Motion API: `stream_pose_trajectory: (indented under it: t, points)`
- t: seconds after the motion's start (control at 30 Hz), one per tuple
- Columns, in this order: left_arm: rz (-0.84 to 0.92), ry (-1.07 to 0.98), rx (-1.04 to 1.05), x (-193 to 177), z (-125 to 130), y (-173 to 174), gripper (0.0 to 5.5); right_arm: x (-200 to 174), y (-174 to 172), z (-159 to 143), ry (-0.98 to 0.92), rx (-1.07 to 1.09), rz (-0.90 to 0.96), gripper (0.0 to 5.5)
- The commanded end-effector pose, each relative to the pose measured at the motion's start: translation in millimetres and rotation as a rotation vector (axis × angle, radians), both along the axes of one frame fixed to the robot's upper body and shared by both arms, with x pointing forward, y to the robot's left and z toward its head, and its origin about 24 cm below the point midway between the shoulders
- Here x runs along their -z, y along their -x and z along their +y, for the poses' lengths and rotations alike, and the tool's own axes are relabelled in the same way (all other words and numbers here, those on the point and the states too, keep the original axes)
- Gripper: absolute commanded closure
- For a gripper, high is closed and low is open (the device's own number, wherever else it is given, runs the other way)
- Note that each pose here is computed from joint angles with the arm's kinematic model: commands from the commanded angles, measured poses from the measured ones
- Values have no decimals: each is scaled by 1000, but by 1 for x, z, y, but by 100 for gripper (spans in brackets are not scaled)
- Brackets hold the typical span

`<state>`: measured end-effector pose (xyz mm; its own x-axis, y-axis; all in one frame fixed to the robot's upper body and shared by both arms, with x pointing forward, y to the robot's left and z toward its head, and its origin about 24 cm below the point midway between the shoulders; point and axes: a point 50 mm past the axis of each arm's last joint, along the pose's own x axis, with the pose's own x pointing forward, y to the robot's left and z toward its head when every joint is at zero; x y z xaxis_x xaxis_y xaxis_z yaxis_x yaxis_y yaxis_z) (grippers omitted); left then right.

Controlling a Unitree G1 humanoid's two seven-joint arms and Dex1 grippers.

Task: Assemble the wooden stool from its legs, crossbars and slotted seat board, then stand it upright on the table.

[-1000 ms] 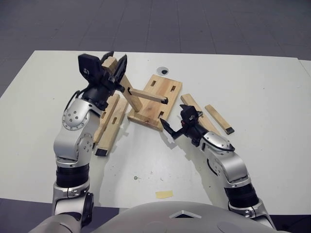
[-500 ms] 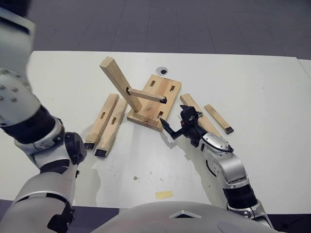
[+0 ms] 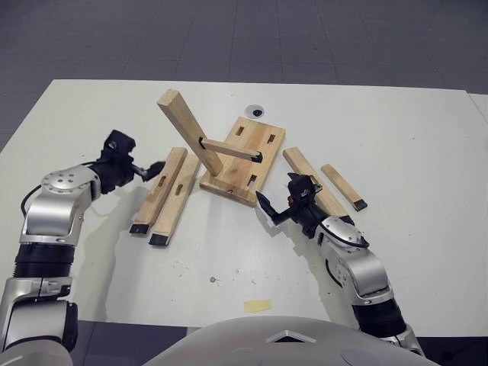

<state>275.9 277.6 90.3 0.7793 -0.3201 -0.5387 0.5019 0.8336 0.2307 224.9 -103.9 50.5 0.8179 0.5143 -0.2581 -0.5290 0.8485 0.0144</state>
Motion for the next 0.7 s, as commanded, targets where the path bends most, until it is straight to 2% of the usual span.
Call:
stream_pose_trajectory:
  t: [0.03,0.47,0.7]
  points:
    - [55,-101,46,7,6,6,15,-1,1,0,-5,12,4,10]
    - [158,-98,127,6,2,18,15,0,1,3,-4,14,6,10]
    - [295,-170,149,22,14,31,123,2,2,5,1,14,3,10]
